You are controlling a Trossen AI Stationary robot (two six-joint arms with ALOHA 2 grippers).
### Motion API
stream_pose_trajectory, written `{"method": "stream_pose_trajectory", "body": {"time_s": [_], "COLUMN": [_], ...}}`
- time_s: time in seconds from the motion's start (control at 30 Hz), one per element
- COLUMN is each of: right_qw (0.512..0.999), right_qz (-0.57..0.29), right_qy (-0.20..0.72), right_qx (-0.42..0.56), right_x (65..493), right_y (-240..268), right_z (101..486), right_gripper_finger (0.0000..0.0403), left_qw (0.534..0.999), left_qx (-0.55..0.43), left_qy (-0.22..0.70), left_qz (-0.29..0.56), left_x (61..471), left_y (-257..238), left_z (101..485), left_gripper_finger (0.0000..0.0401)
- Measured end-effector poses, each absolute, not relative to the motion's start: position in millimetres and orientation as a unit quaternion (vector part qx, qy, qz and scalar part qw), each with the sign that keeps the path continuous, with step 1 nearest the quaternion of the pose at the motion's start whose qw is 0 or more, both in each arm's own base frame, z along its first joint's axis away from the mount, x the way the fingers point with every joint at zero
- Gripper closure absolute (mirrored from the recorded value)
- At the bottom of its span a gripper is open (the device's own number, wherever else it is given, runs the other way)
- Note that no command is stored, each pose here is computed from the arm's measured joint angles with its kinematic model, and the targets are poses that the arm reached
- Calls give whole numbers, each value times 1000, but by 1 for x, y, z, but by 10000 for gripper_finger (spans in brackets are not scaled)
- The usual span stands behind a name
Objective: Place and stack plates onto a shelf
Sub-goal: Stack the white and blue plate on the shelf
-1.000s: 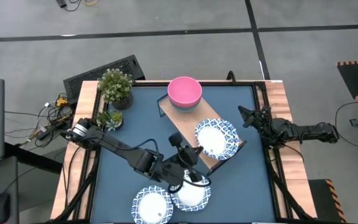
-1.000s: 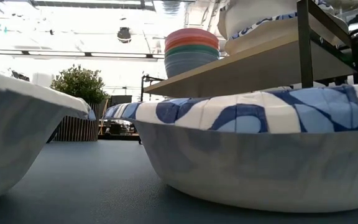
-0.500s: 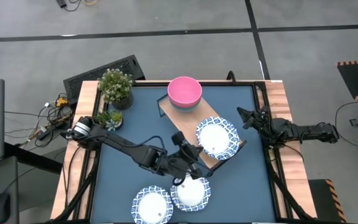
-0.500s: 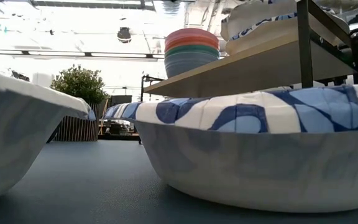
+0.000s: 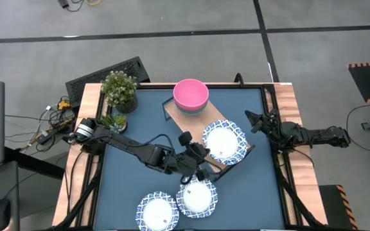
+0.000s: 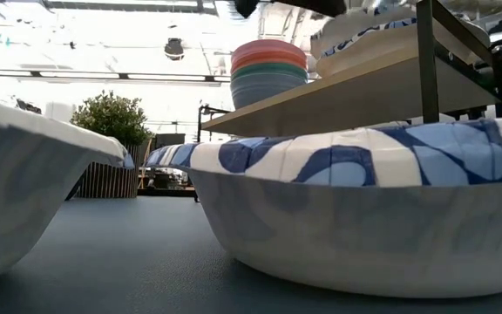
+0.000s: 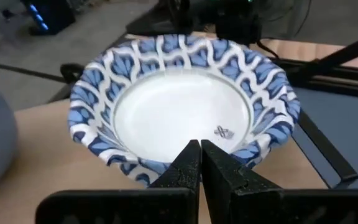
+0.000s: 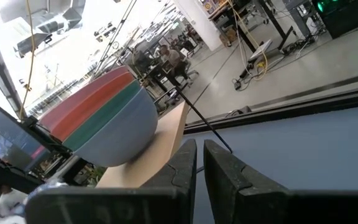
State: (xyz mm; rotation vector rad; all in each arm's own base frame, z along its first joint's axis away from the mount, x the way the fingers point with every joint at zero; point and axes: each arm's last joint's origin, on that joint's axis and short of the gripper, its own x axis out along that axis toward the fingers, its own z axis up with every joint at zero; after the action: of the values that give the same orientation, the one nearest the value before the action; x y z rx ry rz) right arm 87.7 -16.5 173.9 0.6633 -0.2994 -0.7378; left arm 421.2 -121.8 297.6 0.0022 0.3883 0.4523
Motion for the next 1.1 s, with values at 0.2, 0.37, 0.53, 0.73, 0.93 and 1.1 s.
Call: {"method": "stream_pose_trajectory", "body": {"time_s": [0.2, 0.37, 0.53, 0.73, 0.93, 1.1], "right_qw": [869, 869, 869, 870, 870, 870], "right_qz": [-352, -352, -352, -353, -353, -353], "right_qy": [-143, -143, -142, -140, -139, -139], "right_qx": [317, 317, 316, 315, 315, 314], "right_x": [88, 88, 88, 88, 88, 88], "right_y": [-16, -16, -16, -16, -16, -16], "right_z": [174, 174, 174, 173, 173, 173], "right_gripper_finger": [345, 345, 345, 345, 345, 345], "left_qw": [966, 972, 976, 924, 852, 801], "left_qx": [-24, -45, -28, -122, -140, -145], "left_qy": [203, 164, 215, 359, 502, 581], "left_qz": [156, 164, 38, -44, -52, 0], "left_x": [421, 404, 369, 328, 304, 294], "left_y": [-122, -120, -131, -142, -167, -187], "left_z": [302, 334, 360, 360, 334, 308], "left_gripper_finger": [401, 401, 401, 387, 326, 264]}}
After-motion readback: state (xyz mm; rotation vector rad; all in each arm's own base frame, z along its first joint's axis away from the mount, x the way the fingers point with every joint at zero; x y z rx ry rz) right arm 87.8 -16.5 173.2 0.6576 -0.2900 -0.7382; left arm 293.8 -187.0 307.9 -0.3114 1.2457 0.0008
